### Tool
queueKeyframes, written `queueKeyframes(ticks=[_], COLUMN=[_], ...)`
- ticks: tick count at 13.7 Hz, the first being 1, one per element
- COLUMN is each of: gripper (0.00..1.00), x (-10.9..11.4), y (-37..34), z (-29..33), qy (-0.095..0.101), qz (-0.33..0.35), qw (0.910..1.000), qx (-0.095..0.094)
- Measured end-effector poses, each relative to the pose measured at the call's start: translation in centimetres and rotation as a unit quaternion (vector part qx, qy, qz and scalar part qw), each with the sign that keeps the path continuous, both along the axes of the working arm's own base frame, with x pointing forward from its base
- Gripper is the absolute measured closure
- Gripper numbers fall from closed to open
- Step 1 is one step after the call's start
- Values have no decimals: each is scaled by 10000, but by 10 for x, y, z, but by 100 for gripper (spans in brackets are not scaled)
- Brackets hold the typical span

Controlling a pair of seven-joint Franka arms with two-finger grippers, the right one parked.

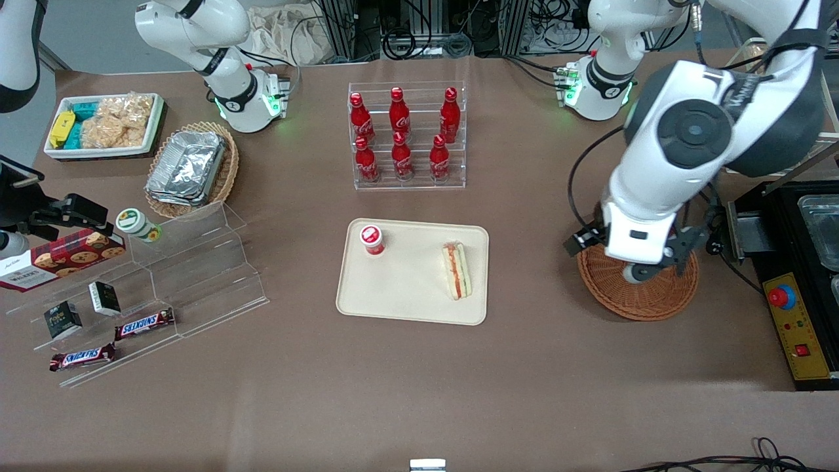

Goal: Place sandwich from basket to tray

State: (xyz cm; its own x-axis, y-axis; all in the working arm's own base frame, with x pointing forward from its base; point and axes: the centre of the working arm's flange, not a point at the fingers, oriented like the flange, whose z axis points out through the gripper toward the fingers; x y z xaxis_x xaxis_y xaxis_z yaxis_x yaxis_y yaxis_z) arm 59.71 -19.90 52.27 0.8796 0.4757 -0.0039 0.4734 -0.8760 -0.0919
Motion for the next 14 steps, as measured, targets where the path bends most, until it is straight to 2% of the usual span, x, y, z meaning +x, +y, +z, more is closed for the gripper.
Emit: queueKeyframes(ticks=[3,6,9,12,14], gripper=[0,0,0,0,0], x=[5,5,1,-13,-26], y=[49,75,111,158,188], z=[8,12,24,43,59], qy=[86,145,234,193,87], qz=[-431,-739,-1069,-1395,-1539], qw=[9990,9972,9939,9898,9875], qx=[-65,-26,-108,-225,-329])
